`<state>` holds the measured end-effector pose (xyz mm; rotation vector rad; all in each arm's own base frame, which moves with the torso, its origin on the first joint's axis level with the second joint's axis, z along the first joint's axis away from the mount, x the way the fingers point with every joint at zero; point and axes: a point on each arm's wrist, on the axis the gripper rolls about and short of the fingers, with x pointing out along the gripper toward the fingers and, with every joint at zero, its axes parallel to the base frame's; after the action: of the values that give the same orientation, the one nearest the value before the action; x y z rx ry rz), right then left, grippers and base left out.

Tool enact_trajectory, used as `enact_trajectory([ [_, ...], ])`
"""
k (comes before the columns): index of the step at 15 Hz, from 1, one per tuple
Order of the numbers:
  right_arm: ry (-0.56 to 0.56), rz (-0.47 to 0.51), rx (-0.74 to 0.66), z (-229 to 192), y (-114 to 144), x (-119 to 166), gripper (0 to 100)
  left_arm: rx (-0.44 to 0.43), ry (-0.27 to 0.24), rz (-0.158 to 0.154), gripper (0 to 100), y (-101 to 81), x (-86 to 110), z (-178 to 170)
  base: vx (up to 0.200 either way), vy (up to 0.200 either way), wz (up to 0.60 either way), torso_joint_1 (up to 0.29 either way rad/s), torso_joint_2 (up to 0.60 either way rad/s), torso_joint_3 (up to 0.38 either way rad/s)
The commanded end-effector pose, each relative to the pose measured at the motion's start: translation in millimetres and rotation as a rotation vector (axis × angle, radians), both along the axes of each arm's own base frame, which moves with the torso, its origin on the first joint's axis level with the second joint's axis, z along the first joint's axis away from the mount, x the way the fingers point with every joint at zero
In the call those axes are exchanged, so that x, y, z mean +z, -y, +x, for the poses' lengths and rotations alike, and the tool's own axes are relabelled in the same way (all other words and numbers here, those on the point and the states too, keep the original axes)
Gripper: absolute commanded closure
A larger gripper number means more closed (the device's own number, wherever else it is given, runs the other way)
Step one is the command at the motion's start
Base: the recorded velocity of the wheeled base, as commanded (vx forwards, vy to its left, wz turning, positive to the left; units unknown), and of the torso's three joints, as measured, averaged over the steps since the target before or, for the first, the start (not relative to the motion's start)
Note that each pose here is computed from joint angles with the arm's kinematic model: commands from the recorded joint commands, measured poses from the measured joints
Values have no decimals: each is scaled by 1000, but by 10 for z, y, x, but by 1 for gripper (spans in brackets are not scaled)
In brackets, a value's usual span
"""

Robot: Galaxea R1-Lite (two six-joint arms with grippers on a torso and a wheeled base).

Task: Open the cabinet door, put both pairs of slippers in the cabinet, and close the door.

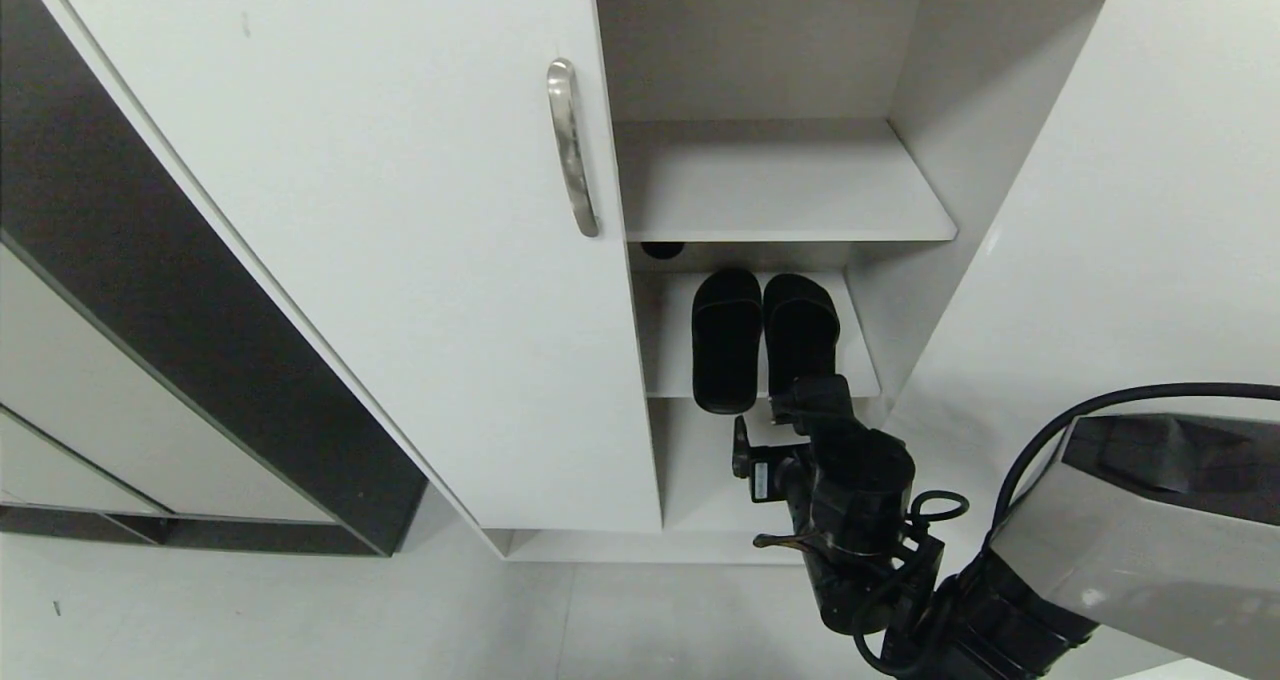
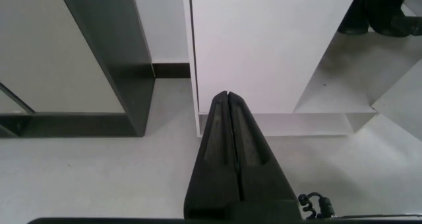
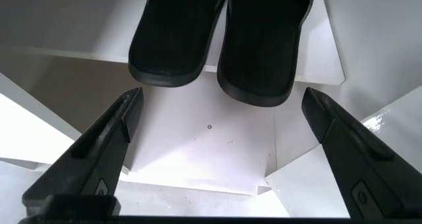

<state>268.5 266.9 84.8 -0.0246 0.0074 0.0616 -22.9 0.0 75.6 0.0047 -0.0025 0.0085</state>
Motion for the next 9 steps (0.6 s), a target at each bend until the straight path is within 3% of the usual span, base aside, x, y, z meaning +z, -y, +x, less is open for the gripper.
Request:
enact_trajectory([
  [1,-1,-1,0,3,-5,-9,0,1,-1,0,100,0,1,1,0,0,0,0,0,0],
  [5,2,2,4,4,-15,0,0,-1,-1,0,100,0,1,1,0,0,0,0,0,0],
  [9,2,2,4,4,-15,0,0,-2,-1,0,100,1,1,1,0,0,0,5,4,163],
])
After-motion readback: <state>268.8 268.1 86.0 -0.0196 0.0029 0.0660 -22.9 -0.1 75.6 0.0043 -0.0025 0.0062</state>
